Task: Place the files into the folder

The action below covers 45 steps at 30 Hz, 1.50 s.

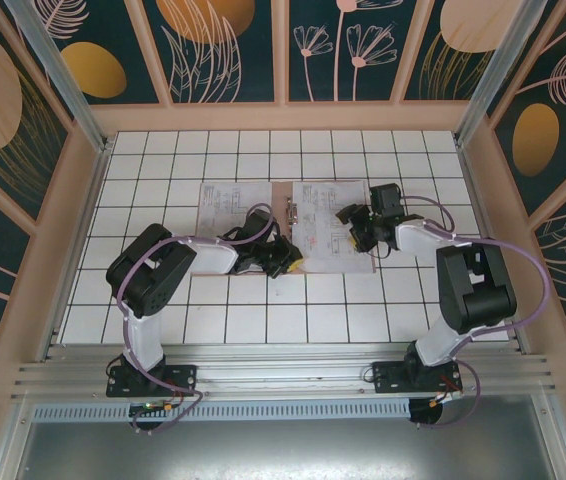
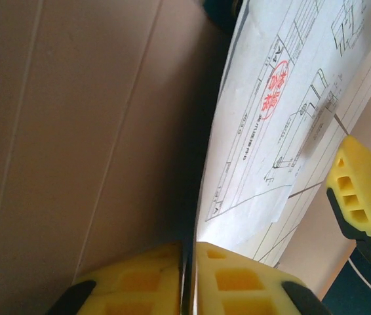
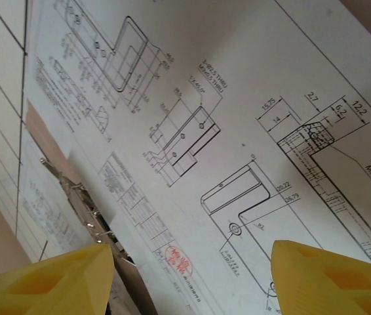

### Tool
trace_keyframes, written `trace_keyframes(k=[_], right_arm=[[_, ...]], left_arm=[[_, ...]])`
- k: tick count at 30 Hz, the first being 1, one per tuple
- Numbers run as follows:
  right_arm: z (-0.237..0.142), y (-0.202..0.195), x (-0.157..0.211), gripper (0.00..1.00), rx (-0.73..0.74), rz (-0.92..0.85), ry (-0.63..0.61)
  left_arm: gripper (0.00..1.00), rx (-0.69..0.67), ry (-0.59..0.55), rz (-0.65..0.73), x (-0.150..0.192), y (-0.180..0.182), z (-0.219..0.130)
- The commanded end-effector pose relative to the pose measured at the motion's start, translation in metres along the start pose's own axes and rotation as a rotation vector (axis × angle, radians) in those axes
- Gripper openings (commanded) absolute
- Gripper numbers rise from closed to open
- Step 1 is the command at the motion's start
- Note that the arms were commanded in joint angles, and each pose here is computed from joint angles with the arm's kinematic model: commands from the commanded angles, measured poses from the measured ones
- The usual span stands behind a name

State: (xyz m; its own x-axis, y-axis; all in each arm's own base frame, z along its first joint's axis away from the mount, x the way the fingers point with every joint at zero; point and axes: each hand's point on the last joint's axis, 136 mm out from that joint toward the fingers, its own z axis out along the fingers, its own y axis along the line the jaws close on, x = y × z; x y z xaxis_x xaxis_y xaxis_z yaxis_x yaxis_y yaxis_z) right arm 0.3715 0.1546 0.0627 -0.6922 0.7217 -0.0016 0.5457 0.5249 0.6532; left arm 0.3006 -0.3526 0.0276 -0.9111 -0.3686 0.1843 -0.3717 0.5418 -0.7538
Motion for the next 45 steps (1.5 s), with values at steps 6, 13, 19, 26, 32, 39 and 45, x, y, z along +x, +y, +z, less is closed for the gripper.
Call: trace_keyframes(k=[6, 13, 19, 26, 32, 39, 45], right_arm=[[-0.011, 0.014, -0.014, 0.65, -0.013, -0.026, -0.045], [-0.034, 0.030, -0.029, 0.65, -0.034, -0.052, -0.130], [-0.045, 0.032, -0.035, 0.65, -0.039, -0.055, -0.153], [-0.044, 0.028, -0.033, 0.65, -0.037, -0.051, -0.145], [-0.044, 0.028, -0.032, 0.65, -0.039, -0.055, -0.140], [-0.047, 0.030, -0.033, 0.66, -0.035, -0.077, -0.147], [-0.044, 0.034, -0.031, 0.66, -0.014, -0.130, -0.142]], left_arm=[[0.00, 0.034, -0.014, -0.004, -0.002, -0.012, -0.006], [0.00, 0.055, -0.015, -0.031, -0.004, -0.015, -0.003], [0.00, 0.060, -0.018, -0.041, -0.005, -0.016, -0.002], [0.00, 0.057, -0.017, -0.043, -0.005, -0.014, 0.000], [0.00, 0.053, -0.019, -0.044, -0.006, -0.014, -0.001], [0.45, 0.015, -0.051, -0.022, -0.007, -0.015, -0.012], [0.68, -0.042, -0.096, 0.020, -0.010, -0.022, -0.027]])
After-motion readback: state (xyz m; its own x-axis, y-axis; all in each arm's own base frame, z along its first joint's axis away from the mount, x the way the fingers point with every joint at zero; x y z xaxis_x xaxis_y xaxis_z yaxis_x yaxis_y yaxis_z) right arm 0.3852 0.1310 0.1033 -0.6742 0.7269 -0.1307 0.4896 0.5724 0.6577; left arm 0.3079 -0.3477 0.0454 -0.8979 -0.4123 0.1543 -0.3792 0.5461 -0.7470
